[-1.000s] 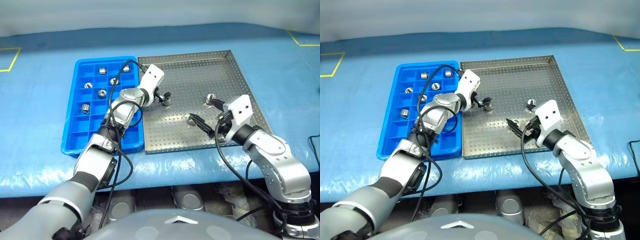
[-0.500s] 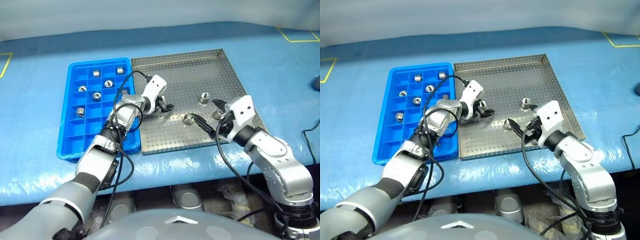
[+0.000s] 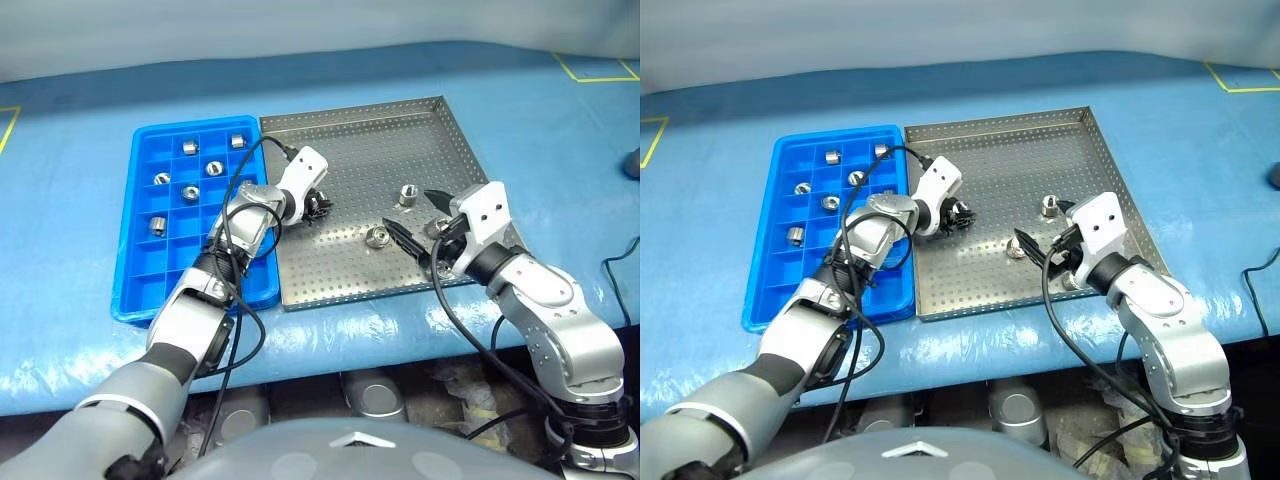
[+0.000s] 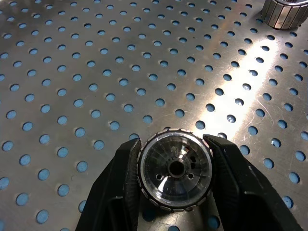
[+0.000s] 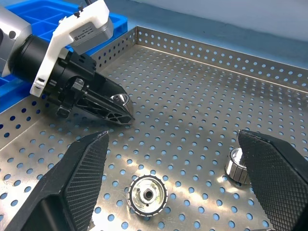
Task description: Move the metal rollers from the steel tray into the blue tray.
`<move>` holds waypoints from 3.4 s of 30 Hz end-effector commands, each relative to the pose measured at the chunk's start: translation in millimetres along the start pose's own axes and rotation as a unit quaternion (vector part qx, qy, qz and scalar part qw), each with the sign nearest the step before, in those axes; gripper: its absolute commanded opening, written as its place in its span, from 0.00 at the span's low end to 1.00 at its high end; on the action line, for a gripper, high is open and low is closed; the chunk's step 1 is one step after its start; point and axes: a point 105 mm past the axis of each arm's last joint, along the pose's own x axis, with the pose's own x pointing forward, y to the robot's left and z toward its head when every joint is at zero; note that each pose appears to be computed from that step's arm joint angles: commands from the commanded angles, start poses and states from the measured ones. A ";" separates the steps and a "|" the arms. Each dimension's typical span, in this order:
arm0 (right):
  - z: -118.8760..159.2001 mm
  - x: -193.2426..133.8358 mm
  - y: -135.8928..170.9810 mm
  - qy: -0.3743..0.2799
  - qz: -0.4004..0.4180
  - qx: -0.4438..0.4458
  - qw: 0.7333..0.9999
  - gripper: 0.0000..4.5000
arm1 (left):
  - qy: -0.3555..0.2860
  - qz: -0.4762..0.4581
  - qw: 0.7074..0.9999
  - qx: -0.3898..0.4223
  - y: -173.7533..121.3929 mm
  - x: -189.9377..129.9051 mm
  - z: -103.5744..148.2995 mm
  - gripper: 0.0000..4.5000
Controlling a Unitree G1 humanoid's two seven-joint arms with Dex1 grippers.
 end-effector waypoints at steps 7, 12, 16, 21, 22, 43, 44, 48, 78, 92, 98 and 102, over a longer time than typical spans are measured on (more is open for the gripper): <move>8.0 8.4 9.4 -0.015 0.025 -0.008 1.000 1.00 | -0.171 -0.064 0.983 -0.018 -8.7 -50.8 70.6 0.40; 10.1 10.5 30.4 -0.020 0.101 0.007 0.995 1.00 | -0.124 -0.032 0.990 0.059 4.9 -109.2 53.5 0.40; 23.0 6.6 58.3 -0.052 0.192 0.013 0.980 1.00 | -0.055 -0.007 0.995 0.085 3.0 -150.5 26.8 0.40; 33.5 5.3 82.9 -0.074 0.271 0.024 0.959 1.00 | -0.016 0.005 0.996 0.084 -12.5 -197.1 9.3 0.40; 35.0 5.8 87.8 -0.078 0.287 0.027 0.954 1.00 | -0.003 0.005 0.997 0.080 -16.7 -203.0 3.8 0.40; 37.9 21.9 108.8 -0.078 0.351 0.026 0.933 1.00 | 0.122 0.187 0.975 -0.023 12.8 -246.8 -87.4 0.47; 37.9 22.0 108.3 -0.079 0.348 0.026 0.934 1.00 | 0.116 0.192 0.974 -0.025 15.6 -245.4 -87.1 0.55; 37.8 22.6 105.1 -0.079 0.335 0.023 0.939 1.00 | 0.069 0.208 0.975 -0.038 23.3 -239.0 -75.5 0.82; -9.0 -37.6 0.7 0.065 -0.056 -0.044 0.995 1.00 | -0.060 -0.254 0.957 0.122 -104.6 -8.3 29.0 0.99; -7.2 -43.5 5.9 0.059 -0.077 -0.034 0.995 1.00 | 0.001 -0.203 0.968 0.149 -89.0 19.7 -1.4 0.99; -6.2 -36.5 9.3 0.055 -0.059 -0.032 0.996 1.00 | 0.012 -0.179 0.974 0.139 -79.9 20.4 -6.1 0.91; -3.0 -31.3 14.1 0.047 -0.038 -0.032 0.998 1.00 | 0.013 -0.170 0.975 0.146 -75.0 18.5 -6.8 0.64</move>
